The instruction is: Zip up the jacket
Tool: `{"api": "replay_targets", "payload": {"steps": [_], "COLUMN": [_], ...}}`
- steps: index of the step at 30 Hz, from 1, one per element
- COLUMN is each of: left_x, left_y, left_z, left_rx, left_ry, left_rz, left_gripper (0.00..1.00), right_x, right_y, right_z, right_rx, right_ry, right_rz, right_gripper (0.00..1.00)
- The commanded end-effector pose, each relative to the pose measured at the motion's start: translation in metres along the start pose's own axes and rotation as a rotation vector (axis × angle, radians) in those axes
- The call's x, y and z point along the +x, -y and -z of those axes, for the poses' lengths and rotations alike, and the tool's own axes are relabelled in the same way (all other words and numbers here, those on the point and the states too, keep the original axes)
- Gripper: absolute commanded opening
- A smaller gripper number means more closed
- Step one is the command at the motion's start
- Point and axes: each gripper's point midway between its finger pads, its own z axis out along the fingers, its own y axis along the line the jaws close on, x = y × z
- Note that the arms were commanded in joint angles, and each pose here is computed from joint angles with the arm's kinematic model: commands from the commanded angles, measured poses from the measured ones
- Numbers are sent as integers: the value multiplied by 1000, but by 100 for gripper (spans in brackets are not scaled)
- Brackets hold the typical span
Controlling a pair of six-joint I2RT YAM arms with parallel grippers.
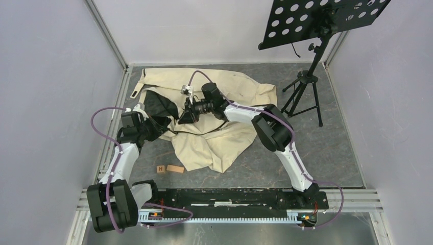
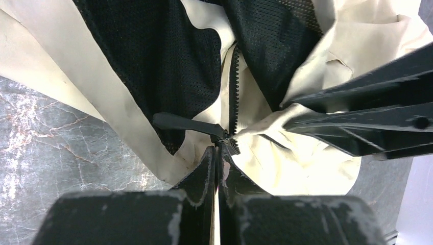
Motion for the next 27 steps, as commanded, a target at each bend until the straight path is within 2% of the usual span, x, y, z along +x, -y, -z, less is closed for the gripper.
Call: {"api": "replay_targets", "payload": {"steps": [1,5,8,12,17,21,27], "left_x": [-10,-8,-7,-6,-6,-7,-5], "left_y": [6,6,6,6,7,9,11], "left_z": [-3,-5,-5,-5,-3,-2,-2], "left_rx": [19,25,24,28,31,38,50], "left_ry": [23,12,10,9,15,17,12], "left_rz": [-20,-13,-16,-18,-23,-26,-31], "left_gripper": [2,2,2,2,2,2,2], "right_x": [-8,-11,-23,-38,-34,-22,-18], "right_y": [14,23,18,3,-11,-25,-27], "right_z": [-10,-10,5,21,25,13,-9], "right_rx": [49,107,165,134,45,-37,-64], "right_ry": [18,-21,-31,-65,-137,-164,-170], "right_rz": [51,135,317,616,954,1066,1175], "right_gripper": [29,53,65,68,71,70,69]}}
